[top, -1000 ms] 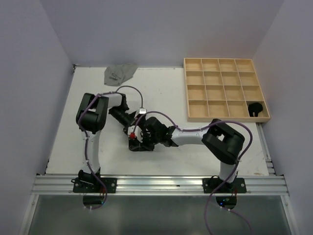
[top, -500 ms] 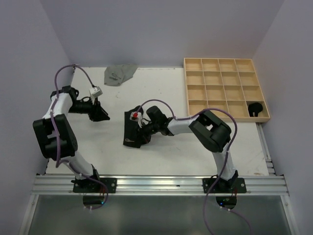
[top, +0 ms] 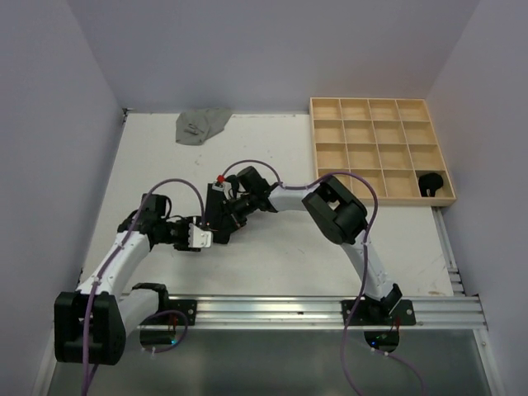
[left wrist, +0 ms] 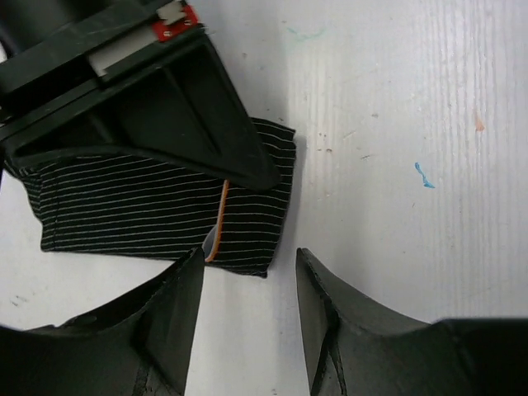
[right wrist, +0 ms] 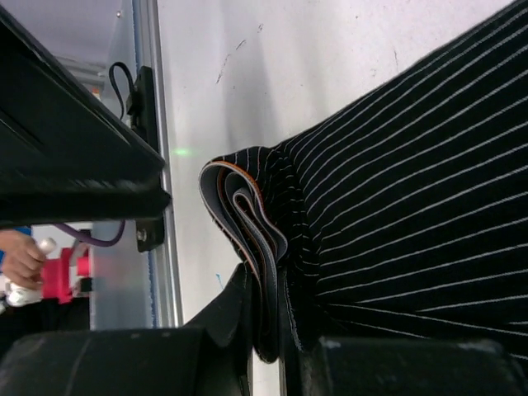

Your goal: Roll the underwear

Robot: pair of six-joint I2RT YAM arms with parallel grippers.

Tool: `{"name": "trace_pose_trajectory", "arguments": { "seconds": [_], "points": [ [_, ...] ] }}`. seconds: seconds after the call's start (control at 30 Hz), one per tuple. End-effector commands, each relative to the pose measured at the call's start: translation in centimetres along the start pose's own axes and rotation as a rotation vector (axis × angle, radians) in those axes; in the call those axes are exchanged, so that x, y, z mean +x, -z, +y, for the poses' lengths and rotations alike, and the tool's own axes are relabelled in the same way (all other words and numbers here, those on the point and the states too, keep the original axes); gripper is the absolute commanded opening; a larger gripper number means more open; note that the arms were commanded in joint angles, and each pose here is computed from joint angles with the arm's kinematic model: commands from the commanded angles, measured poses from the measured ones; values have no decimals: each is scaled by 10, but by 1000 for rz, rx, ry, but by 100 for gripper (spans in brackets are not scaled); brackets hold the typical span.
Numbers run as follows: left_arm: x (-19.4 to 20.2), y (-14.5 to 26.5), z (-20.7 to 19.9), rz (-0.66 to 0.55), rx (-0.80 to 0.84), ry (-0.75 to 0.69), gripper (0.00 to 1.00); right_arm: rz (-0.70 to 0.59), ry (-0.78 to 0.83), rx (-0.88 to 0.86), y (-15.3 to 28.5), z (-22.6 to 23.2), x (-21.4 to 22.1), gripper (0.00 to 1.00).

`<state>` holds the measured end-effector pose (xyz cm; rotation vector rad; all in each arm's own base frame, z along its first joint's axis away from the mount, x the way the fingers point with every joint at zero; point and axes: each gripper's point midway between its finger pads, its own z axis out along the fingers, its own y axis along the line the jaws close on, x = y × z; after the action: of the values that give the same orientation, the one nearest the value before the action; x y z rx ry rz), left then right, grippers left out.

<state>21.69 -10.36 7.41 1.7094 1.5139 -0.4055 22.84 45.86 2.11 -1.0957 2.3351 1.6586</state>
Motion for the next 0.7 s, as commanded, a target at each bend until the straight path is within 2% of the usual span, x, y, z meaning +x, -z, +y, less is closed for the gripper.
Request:
{"name": "trace_pose_trajectory", "arguments": {
  "seconds": [0.0, 0.33, 0.5, 0.6, 0.63, 0.67],
  "points": [
    [-2, -8, 22, 26, -68, -261, 52, 147, -283, 178, -10, -58, 72, 0],
    [12, -36, 3, 83, 16, -371, 52, 147, -387, 137, -18, -65, 77, 0],
    [34, -52, -3, 157, 64, -327, 50, 133, -389, 144, -15, -68, 75, 0],
    [50, -59, -13, 198, 134, -268, 39, 131, -386, 155, -13, -67, 74, 0],
    [52, -57, -17, 211, 167, -243, 26, 128, -379, 163, -11, -68, 74, 4],
    [54, -57, -22, 216, 194, -225, 20, 106, -371, 184, -6, -69, 67, 10]
  ]
}}
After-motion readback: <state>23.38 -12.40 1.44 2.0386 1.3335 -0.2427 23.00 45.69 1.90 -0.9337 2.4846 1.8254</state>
